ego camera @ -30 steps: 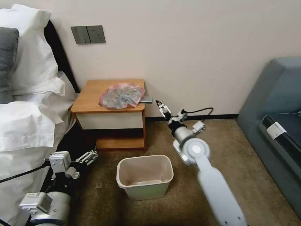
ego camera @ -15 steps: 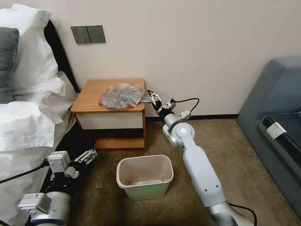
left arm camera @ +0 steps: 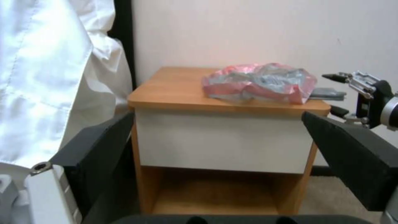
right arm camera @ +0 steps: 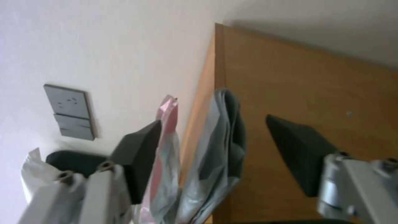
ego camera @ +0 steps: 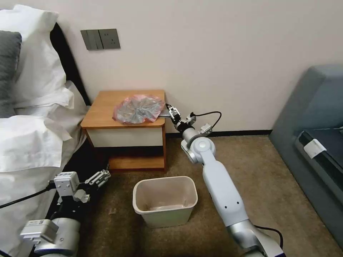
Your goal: Pick up the garbage bag from the table and place it over the trash can.
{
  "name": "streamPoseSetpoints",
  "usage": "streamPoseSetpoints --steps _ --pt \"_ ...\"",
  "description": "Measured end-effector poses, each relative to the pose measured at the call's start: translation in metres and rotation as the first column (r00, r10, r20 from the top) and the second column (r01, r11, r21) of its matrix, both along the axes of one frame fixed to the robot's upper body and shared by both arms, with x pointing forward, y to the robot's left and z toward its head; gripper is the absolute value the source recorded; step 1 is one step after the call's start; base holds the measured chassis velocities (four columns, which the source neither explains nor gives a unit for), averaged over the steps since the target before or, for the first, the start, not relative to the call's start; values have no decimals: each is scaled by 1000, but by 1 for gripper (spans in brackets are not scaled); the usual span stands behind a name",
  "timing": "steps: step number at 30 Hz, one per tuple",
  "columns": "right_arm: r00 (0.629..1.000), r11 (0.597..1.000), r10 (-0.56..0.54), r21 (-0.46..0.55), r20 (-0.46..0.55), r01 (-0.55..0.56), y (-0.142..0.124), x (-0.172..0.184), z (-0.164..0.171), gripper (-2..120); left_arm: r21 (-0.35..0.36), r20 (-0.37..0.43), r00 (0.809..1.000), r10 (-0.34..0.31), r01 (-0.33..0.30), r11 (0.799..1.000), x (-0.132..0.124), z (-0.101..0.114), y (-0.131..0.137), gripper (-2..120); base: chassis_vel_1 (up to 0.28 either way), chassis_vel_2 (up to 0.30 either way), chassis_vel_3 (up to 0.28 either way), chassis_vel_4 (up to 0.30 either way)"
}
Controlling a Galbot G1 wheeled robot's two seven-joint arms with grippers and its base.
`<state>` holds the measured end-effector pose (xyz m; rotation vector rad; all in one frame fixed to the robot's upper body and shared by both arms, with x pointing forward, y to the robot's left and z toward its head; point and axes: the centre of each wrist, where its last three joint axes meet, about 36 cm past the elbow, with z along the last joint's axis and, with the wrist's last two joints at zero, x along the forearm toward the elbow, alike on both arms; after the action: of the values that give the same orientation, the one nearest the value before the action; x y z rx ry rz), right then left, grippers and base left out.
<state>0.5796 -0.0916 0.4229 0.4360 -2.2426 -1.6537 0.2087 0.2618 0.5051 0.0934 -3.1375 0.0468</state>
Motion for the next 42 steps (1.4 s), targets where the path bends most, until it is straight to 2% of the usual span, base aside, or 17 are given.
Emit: streamPoseSetpoints --steps 2,5,6,9,10,13,15,17,23,32,34,36,37,39,40,42 --pt "1000 1000 -1 -4 0 1 0 0 -1 64 1 0 1000 0 0 1000 0 0 0 100 0 0 0 0" --pt "1000 1000 -1 -13 3 1 1 0 -1 47 2 1 1000 -1 1 1000 0 0 0 100 0 0 0 0" --pt "1000 1000 -1 -13 3 1 1 0 -1 47 2 1 1000 -1 1 1000 0 0 0 100 0 0 0 0" --pt "1000 1000 2 -24 3 -1 2 -2 -3 34 2 3 1000 -1 1 1000 0 0 0 100 0 0 0 0" --pt "1000 1000 2 -24 3 -1 2 -2 -3 34 2 3 1000 -1 1 1000 0 0 0 100 0 0 0 0" --pt "1000 999 3 -44 8 -2 5 -7 -4 20 3 5 1000 -1 1 1000 0 0 0 100 0 0 0 0" --pt "1000 999 3 -47 10 -2 6 -8 -4 16 3 5 1000 -1 1 1000 0 0 0 100 0 0 0 0" --pt "1000 998 5 -60 13 -4 5 -13 -5 5 4 6 1000 -2 2 1000 0 0 0 100 0 0 0 0" --pt "1000 996 5 -86 18 -3 -2 -27 -2 0 11 10 1000 -2 2 1000 0 0 0 100 0 0 0 0" --pt "1000 993 26 -117 -5 -26 -13 -83 15 0 29 21 1000 -16 16 999 1 0 -2 100 0 0 0 0" --pt "999 990 38 -133 -30 -41 -13 -110 22 0 32 20 1000 -19 18 999 0 -1 -2 100 0 0 0 0" --pt "998 990 43 -135 -39 -48 -12 -120 26 0 33 20 1000 -20 19 999 0 -1 -2 100 0 0 0 0" --pt "996 987 69 -140 -48 -75 -9 -149 38 0 35 20 1000 -23 22 999 0 -1 -2 100 0 0 0 0" --pt "994 983 98 -147 -56 -105 -6 -177 48 0 36 22 999 -25 24 999 0 -1 -2 100 0 0 0 0" --pt "994 983 98 -147 -56 -105 -6 -177 48 0 36 22 999 -25 24 999 0 -1 -2 100 0 0 0 0" --pt "990 977 123 -164 -71 -133 -7 -201 55 0 36 24 999 -26 25 999 0 -1 -3 100 0 0 0 0"
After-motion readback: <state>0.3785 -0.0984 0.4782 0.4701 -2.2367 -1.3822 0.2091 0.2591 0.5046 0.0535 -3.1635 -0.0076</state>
